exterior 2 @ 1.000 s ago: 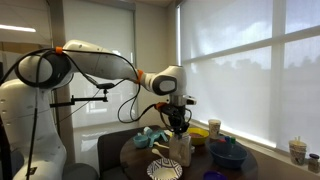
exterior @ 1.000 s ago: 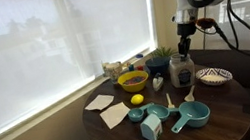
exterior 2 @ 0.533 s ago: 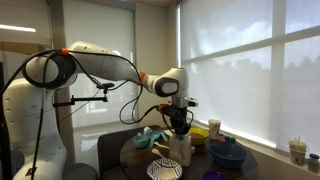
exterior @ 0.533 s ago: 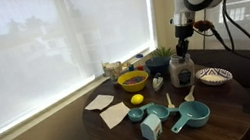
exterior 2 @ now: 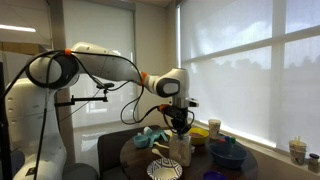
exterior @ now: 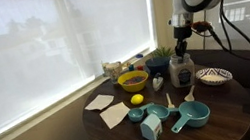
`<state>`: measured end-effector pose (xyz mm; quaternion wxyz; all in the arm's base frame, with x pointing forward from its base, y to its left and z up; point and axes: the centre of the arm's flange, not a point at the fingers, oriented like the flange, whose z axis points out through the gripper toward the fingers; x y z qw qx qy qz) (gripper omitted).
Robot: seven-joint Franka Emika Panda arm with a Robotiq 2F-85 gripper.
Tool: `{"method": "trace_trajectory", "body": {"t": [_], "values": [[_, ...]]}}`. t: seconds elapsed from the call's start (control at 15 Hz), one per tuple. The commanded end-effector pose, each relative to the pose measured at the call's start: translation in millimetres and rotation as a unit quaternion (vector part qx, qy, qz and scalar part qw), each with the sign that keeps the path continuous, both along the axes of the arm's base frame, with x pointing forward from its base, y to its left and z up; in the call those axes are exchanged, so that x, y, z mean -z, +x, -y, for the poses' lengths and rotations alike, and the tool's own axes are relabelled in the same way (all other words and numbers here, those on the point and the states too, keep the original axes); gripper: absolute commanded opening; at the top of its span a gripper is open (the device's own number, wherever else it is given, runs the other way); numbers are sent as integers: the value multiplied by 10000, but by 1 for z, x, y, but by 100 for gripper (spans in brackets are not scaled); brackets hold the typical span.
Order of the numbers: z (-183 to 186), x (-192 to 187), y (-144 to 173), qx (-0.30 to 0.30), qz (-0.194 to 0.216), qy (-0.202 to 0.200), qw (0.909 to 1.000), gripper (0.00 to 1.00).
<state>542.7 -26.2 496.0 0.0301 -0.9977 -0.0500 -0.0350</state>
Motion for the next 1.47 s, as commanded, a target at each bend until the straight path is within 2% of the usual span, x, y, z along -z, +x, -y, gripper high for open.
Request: {"method": "trace_trajectory", "body": {"t": [0.0,0.4,0.73,1.07,1.4], "values": [[1,-14,5,6,84,-32,10000,1],[5,-57,-3,42,409,-19,9992,1],[-11,-91,-15,-174,533,105,9984,1],[-53,-109,-28,-680,393,365,9962,1],[-115,-97,-39,-1404,60,479,9889,1]]}}
